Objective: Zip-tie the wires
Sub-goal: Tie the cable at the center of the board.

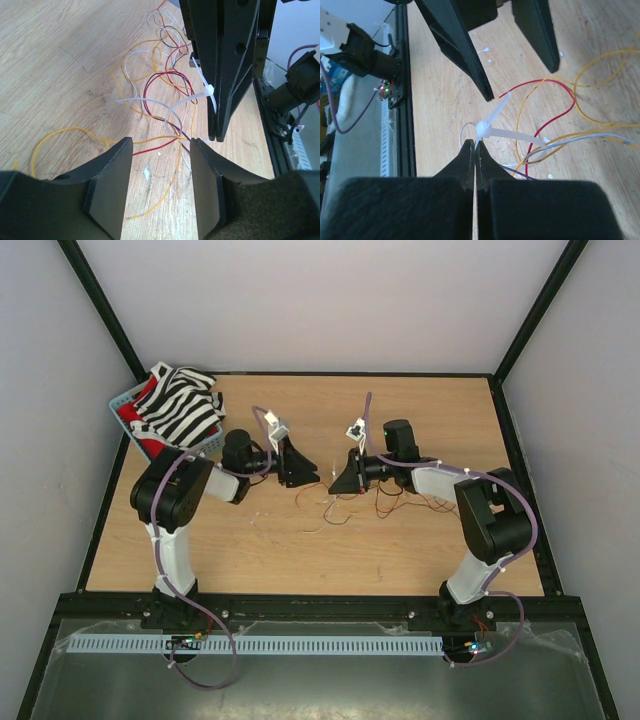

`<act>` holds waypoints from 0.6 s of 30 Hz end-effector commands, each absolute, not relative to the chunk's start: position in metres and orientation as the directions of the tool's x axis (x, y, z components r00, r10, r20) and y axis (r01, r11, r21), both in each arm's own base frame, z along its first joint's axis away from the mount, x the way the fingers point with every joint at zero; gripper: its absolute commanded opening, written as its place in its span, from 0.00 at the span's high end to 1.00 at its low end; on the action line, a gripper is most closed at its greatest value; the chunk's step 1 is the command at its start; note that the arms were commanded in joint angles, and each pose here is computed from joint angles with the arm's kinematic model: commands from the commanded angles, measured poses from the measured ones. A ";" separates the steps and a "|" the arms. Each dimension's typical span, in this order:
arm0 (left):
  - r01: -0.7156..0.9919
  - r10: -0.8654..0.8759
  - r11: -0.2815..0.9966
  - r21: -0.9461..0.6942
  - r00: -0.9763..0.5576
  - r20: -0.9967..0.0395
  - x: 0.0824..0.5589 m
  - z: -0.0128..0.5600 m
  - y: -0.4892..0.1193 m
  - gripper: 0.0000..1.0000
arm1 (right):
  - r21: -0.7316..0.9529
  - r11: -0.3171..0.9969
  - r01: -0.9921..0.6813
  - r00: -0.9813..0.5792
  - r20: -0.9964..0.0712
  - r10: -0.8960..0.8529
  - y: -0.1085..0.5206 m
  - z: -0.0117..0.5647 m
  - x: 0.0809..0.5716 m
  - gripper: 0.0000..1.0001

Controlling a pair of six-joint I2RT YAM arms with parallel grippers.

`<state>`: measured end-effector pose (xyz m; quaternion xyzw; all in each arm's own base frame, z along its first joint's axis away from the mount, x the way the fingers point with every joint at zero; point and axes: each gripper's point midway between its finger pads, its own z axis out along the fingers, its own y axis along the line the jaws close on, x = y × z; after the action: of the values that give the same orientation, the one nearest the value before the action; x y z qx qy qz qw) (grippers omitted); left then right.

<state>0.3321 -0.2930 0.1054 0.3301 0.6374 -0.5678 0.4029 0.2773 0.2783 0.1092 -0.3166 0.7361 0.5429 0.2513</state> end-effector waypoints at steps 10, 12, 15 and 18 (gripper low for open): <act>0.976 -0.120 0.162 -0.144 -0.125 -0.985 0.336 0.136 -0.317 0.42 | 0.651 0.060 -0.757 -0.647 -0.732 -0.215 0.280 0.122 0.255 1.00; 0.980 -0.115 0.158 -0.124 -0.106 -0.988 0.333 0.136 -0.320 0.42 | 0.653 0.055 -0.755 -0.647 -0.731 -0.217 0.280 0.121 0.254 1.00; 0.983 -0.110 0.150 -0.103 -0.087 -0.990 0.329 0.136 -0.321 0.42 | 0.655 0.048 -0.754 -0.647 -0.730 -0.218 0.280 0.121 0.253 1.00; 0.986 -0.107 0.139 -0.097 -0.083 -0.991 0.326 0.135 -0.323 0.42 | 0.655 0.045 -0.755 -0.647 -0.730 -0.219 0.280 0.121 0.253 1.00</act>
<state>0.3287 -0.3206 0.1255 0.3940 0.5596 -0.5193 0.5118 0.2606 0.2800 0.1197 -0.3386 0.7043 0.5802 0.2296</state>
